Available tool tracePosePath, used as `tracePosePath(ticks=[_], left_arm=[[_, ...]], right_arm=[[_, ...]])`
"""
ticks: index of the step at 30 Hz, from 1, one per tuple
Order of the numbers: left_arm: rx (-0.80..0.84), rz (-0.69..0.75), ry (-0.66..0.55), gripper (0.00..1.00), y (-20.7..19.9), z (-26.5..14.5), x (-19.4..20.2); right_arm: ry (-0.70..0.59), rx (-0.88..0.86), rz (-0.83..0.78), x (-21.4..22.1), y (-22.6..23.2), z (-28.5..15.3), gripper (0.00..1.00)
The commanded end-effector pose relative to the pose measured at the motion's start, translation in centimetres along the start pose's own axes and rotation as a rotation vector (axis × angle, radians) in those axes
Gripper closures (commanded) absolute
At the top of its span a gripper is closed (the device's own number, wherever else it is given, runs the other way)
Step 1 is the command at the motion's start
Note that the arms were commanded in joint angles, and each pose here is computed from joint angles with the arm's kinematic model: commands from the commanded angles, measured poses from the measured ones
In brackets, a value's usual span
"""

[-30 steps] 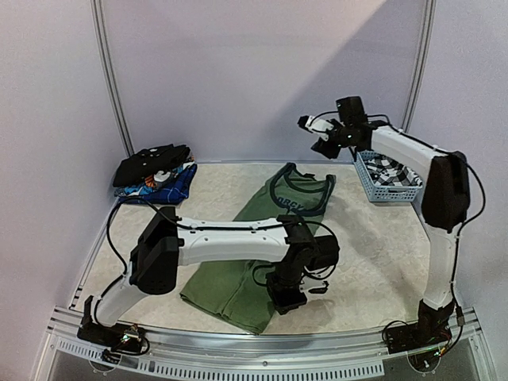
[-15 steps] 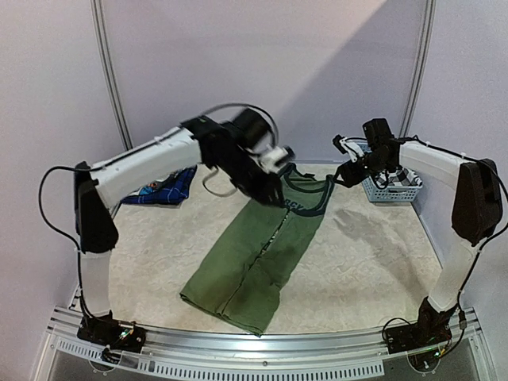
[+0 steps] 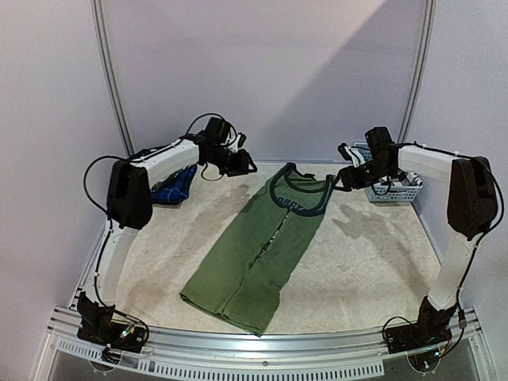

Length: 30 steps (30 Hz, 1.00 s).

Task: Fold and stack the mixed laundry pile
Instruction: Rotate the rectangle-folded tank top at the center of the board.

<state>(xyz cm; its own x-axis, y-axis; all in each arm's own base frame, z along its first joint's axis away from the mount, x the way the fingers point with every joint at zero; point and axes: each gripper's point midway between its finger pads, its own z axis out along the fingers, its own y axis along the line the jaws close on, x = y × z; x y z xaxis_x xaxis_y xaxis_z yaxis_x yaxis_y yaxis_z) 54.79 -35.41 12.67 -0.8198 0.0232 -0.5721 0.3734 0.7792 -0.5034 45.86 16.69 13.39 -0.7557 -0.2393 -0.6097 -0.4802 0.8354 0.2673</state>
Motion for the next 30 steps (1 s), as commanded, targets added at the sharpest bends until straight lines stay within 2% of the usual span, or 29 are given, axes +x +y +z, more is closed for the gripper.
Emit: tracePosePath(ticks=[1,5,14,23,26,30], left_arm=[[0.093,-0.049,-0.006,0.58,1.2,3.3,-0.3],[0.159,-0.083,-0.004,0.57,1.6,5.9,0.6],[0.131,-0.136,-0.043,0.55,4.3,9.8,1.3],[0.149,-0.181,-0.080,0.56,5.2,12.4,2.0],[0.189,-0.189,-0.065,0.58,4.7,13.2,2.7],[0.223,-0.201,-0.053,0.68,4.2,13.5,3.2]], right_arm=[[0.070,-0.048,0.063,2.3,0.4,1.6,0.36],[0.090,-0.031,0.072,2.8,-0.2,2.1,0.36],[0.142,-0.067,0.108,4.2,-0.3,4.0,0.35],[0.169,-0.058,0.104,4.7,-0.9,4.9,0.35],[0.181,-0.049,0.116,4.7,-1.3,5.5,0.34],[0.178,-0.040,0.143,3.8,-2.4,6.3,0.34]])
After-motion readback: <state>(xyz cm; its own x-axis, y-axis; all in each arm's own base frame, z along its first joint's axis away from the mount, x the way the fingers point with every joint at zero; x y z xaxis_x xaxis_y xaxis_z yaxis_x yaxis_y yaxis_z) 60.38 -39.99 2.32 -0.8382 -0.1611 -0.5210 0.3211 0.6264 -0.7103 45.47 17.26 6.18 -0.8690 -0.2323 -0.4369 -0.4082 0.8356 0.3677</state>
